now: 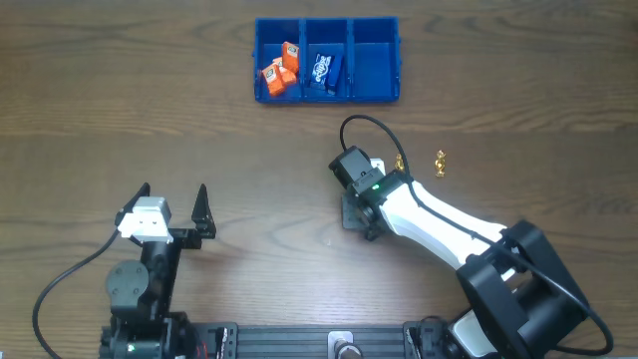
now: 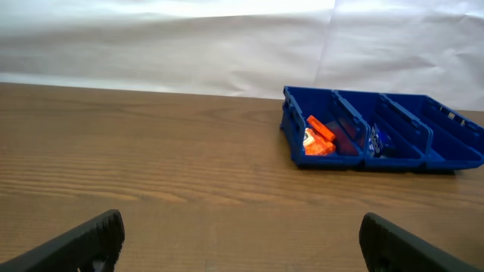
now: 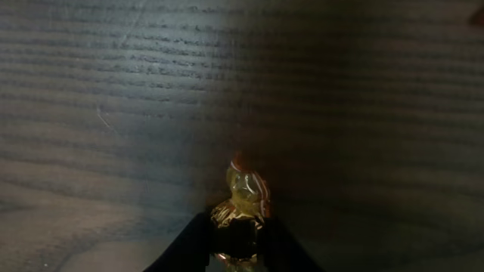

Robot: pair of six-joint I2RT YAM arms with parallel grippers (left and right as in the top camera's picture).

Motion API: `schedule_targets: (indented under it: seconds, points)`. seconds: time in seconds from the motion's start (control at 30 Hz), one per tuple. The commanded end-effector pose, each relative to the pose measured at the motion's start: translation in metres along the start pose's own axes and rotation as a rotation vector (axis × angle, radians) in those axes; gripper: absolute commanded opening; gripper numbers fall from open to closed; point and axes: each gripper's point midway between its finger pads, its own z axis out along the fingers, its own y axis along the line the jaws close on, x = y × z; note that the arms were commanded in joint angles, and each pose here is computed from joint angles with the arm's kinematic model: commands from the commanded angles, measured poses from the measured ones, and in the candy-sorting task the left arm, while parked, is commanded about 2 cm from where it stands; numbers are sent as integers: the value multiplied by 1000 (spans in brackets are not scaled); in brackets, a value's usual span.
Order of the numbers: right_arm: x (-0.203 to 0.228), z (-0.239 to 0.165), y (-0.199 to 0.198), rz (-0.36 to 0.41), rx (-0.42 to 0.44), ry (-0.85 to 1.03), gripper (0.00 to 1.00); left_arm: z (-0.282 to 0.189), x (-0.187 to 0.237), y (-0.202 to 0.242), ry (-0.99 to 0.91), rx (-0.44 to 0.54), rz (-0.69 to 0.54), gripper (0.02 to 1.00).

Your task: Sort Candies Into Trays

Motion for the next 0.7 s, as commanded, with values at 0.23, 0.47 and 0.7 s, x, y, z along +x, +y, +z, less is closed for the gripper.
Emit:
schedule_targets:
  seconds: [0.23, 0.47, 0.7]
  points:
    - [-59, -89, 0, 38, -38, -275, 185, 1, 16, -1, 48, 14, 3, 998]
    - [-217, -191, -23, 21, 52, -528, 180, 1, 16, -1, 48, 14, 3, 996]
    - [-307, -127, -34, 47, 89, -499, 191, 1, 16, -1, 48, 14, 3, 998]
